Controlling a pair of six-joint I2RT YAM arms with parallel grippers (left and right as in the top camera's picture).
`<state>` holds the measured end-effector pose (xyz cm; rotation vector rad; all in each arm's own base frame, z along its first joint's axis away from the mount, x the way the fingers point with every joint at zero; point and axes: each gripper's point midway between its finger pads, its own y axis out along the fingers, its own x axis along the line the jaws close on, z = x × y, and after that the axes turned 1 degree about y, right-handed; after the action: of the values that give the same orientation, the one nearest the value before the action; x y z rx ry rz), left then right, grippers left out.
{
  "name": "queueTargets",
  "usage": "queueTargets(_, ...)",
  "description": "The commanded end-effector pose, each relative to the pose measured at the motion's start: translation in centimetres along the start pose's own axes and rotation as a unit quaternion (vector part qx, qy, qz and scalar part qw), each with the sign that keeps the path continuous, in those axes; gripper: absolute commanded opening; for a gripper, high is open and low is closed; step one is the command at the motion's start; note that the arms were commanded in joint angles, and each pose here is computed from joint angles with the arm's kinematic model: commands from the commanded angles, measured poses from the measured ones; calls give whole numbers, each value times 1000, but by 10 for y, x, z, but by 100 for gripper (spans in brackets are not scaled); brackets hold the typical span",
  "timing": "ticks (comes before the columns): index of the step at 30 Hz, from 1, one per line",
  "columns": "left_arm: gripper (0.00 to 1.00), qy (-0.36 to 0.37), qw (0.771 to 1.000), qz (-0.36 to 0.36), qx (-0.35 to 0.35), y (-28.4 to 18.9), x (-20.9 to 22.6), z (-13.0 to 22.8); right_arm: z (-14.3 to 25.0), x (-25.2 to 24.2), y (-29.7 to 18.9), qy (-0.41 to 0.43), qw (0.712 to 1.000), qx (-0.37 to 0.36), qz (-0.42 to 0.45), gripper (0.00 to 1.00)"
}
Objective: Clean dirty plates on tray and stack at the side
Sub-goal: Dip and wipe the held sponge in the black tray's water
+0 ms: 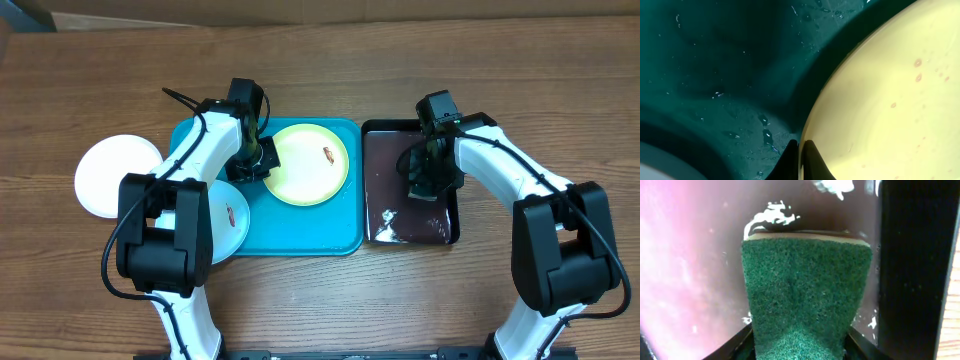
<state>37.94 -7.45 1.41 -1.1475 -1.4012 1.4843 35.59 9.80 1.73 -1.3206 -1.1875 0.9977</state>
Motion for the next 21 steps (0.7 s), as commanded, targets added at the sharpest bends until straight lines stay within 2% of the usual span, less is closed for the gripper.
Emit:
queueTargets(1,4,-13,1000,-20,-2,7,8,0,2,0,-3,-1,1000,-2,-1,49)
queueTargets(18,4,-12,1000,-21,-2,7,8,0,-1,2,1,-1,1000,-7,-4,47)
queueTargets(19,4,-12,1000,-21,-2,7,8,0,0,1,1,-1,1000,-6,-3,45)
queueTargets(21,4,-11,1000,-22,-3,7,8,0,0,1,3,-1,1000,-4,-2,33)
